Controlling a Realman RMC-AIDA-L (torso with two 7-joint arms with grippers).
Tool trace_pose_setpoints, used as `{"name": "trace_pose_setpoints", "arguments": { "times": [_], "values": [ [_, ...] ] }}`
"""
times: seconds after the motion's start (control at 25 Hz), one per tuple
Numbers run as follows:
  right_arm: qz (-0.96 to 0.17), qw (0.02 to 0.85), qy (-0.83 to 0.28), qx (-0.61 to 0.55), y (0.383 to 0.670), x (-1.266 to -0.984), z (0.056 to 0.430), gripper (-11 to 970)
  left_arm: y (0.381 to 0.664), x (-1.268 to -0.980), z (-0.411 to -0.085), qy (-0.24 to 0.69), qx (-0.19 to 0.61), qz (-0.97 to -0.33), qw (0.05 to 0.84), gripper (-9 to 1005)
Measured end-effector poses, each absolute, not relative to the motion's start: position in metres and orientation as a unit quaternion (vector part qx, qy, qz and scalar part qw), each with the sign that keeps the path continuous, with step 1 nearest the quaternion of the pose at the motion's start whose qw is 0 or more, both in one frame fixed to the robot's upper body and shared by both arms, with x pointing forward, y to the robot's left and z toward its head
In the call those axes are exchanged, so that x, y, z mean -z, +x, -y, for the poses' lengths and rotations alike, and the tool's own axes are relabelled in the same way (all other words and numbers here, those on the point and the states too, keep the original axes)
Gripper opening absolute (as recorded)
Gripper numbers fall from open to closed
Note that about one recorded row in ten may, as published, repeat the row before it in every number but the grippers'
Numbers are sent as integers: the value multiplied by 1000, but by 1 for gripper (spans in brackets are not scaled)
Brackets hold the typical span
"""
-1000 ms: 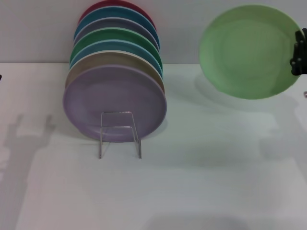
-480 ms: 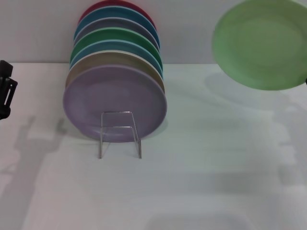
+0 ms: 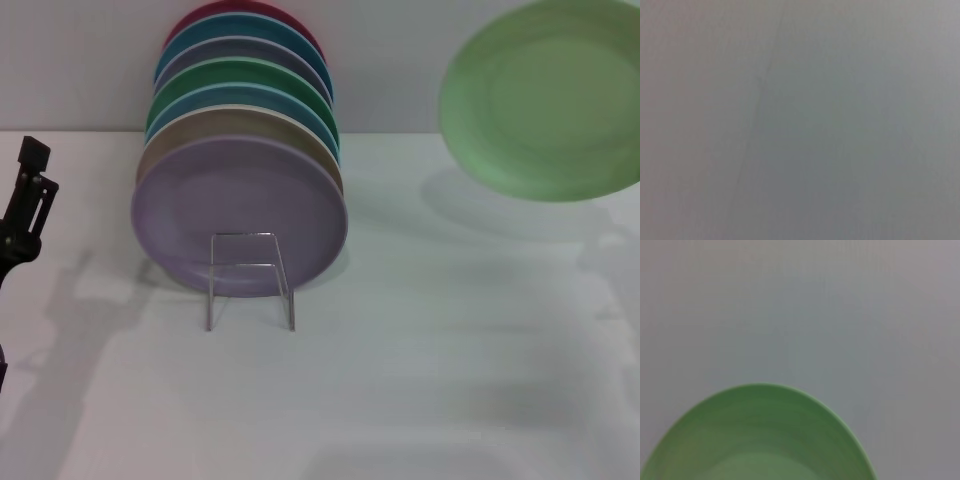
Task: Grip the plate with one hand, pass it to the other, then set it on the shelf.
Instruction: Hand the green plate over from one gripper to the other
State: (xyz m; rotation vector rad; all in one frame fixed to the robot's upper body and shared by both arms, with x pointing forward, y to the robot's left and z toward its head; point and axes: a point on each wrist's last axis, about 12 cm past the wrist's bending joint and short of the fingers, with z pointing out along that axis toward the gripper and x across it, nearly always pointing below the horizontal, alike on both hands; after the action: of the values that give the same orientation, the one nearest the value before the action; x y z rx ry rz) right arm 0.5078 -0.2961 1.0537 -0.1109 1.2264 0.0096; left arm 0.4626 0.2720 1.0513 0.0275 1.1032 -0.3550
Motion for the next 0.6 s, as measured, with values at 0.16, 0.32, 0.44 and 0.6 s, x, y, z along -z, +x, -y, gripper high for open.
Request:
{"name": "trace_pose_setpoints", "arguments": {
  "times": [0.16, 0.32, 0.44, 0.6],
  "values": [
    [-577, 815, -51, -25, 502, -1050, 295, 23, 460, -1051, -270, 20, 175, -521, 836, 801],
    [-579, 813, -51, -41, 494, -1046, 296, 22, 458, -1050, -267, 27, 182, -522, 833, 801],
    [-577, 813, -58, -50, 486, -1044, 295, 22, 458, -1049, -265, 35, 187, -524, 830, 801],
    [-572, 816, -63, -53, 477, -1042, 297, 23, 456, -1049, -262, 42, 195, -523, 829, 801]
  ]
}}
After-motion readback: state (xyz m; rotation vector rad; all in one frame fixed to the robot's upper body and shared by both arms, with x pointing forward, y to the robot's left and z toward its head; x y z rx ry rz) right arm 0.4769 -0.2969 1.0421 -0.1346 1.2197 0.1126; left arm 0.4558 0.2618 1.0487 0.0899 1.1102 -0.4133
